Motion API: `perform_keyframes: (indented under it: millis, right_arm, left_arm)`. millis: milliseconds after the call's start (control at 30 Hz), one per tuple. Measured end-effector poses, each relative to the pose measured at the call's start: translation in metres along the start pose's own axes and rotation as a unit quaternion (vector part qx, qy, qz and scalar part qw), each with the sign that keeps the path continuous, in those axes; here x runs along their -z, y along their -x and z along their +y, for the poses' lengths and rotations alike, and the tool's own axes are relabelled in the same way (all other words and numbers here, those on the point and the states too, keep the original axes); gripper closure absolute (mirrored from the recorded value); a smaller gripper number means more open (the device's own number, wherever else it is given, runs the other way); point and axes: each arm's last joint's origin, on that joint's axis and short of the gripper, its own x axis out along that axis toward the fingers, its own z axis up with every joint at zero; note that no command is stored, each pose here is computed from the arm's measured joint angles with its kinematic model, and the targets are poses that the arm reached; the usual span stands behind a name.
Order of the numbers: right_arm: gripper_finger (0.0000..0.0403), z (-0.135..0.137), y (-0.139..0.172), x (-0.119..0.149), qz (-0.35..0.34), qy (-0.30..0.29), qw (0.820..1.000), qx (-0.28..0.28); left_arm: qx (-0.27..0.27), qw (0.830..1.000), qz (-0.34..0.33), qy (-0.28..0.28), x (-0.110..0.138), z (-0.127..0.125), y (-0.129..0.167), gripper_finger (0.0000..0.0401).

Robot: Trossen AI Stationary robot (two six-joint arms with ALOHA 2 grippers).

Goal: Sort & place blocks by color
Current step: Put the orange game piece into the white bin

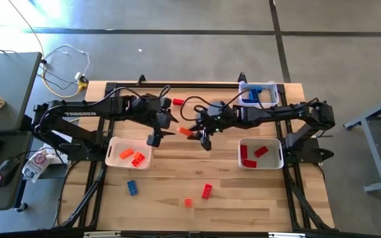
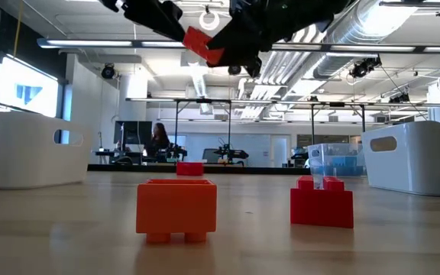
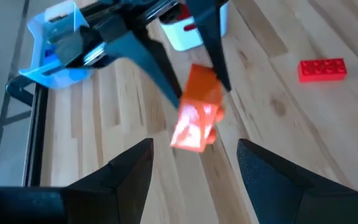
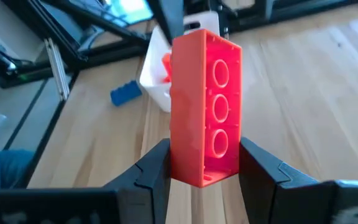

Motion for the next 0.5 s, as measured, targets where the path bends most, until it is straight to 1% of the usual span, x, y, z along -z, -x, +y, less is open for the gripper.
perform_keyframes:
  millis: [233, 333, 500]
  right_arm:
    - [0.0279, -0.005, 0.002, -0.009, -0.042, 0.007, 0.999, -0.007]
    - [0.0279, -0.006, 0.002, -0.012, -0.058, 0.014, 0.998, -0.007]
    - [0.0279, -0.005, 0.003, -0.015, -0.07, 0.022, 0.997, -0.009]
  left_arm:
    - [-0.009, 1.0, -0.028, 0.004, -0.006, 0.0, -0.001, 0.0183]
    - [-0.015, 0.999, -0.043, 0.02, -0.009, 0.002, -0.001, 0.0183]
    - [-0.018, 0.998, -0.048, 0.04, -0.01, 0.002, -0.001, 0.0187]
